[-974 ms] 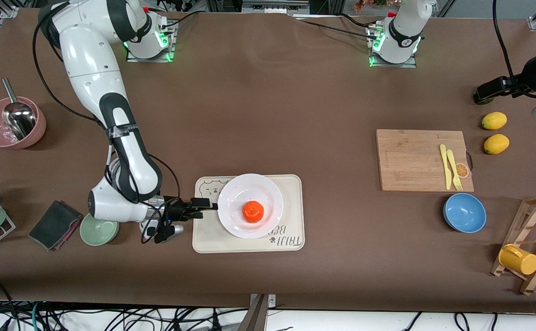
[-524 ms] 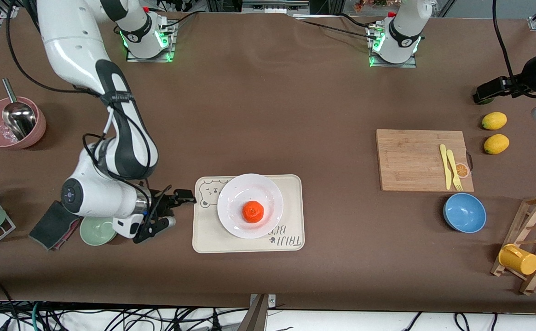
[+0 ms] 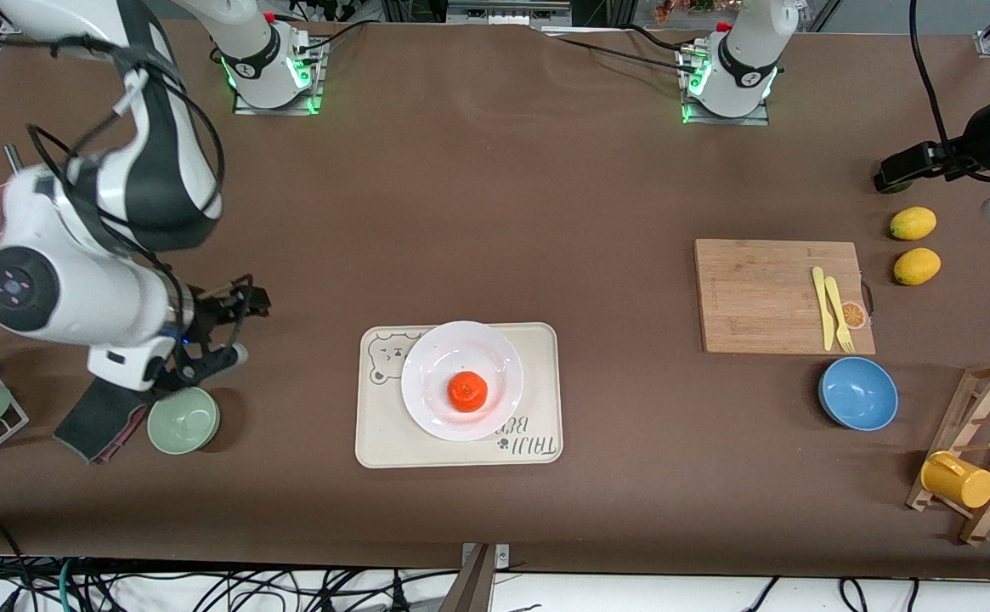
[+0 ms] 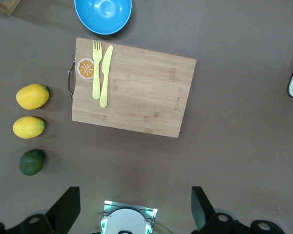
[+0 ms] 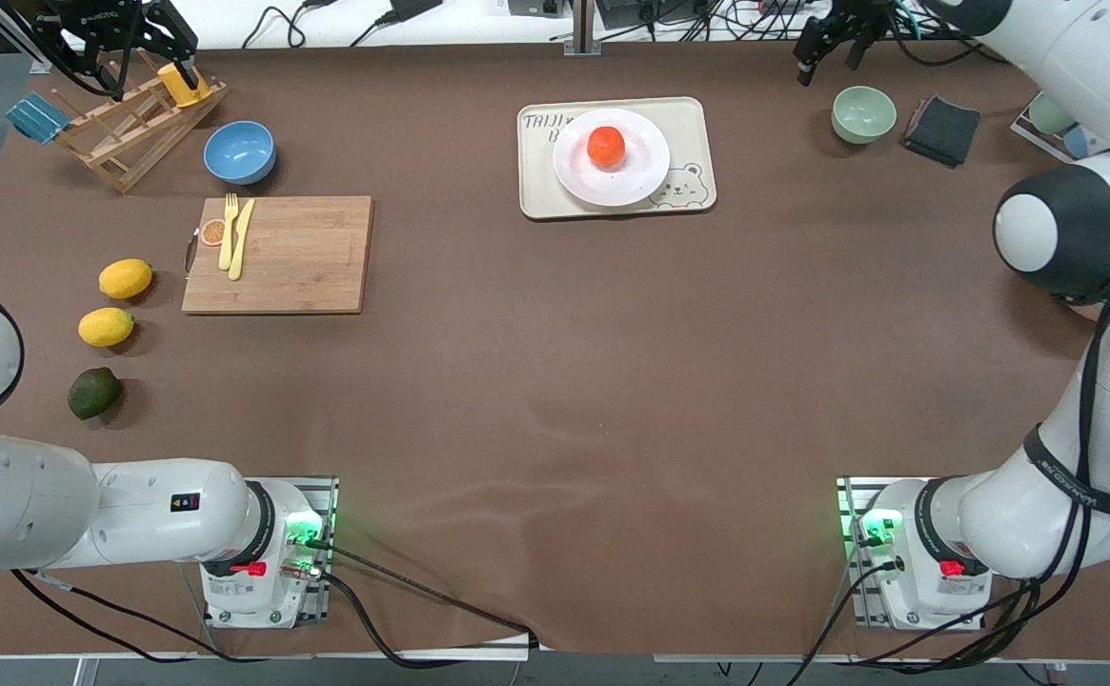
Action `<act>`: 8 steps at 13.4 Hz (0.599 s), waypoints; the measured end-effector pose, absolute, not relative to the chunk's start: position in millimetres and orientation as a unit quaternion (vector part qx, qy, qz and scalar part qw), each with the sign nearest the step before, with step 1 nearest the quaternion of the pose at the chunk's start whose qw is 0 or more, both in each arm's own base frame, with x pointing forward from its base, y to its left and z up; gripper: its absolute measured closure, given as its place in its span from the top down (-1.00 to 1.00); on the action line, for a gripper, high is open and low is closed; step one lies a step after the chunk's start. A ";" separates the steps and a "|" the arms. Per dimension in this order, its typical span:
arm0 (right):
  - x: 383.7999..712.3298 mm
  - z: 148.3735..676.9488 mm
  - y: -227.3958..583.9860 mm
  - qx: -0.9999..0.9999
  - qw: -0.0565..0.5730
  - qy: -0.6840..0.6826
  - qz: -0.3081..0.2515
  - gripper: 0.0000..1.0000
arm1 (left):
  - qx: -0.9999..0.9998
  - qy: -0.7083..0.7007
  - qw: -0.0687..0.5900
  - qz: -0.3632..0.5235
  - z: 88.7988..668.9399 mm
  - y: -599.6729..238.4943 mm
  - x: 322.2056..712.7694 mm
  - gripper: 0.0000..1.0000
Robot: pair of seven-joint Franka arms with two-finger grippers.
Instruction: Place orange and plate with both arms
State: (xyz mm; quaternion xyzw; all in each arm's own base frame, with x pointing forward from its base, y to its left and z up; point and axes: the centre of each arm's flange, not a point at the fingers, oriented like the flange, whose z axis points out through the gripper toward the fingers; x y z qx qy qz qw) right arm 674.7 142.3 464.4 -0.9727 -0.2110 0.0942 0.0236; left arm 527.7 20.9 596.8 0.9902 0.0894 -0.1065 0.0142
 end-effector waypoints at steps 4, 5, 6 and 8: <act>637.7 524.3 102.3 -0.979 -0.018 -0.183 0.091 1.00 | 0.990 0.090 0.014 -0.108 595.7 21.1 528.1 1.00; 624.5 535.1 89.6 -0.982 -0.018 -0.167 0.092 1.00 | 0.990 0.090 0.014 -0.108 595.5 21.3 528.1 1.00; 610.5 541.0 77.4 -0.984 -0.019 -0.148 0.095 1.00 | 0.990 0.090 0.014 -0.110 595.5 21.6 527.6 1.00; 586.8 542.9 59.2 -0.988 -0.022 -0.125 0.092 1.00 | 0.989 0.091 0.014 -0.116 595.3 21.8 525.7 1.00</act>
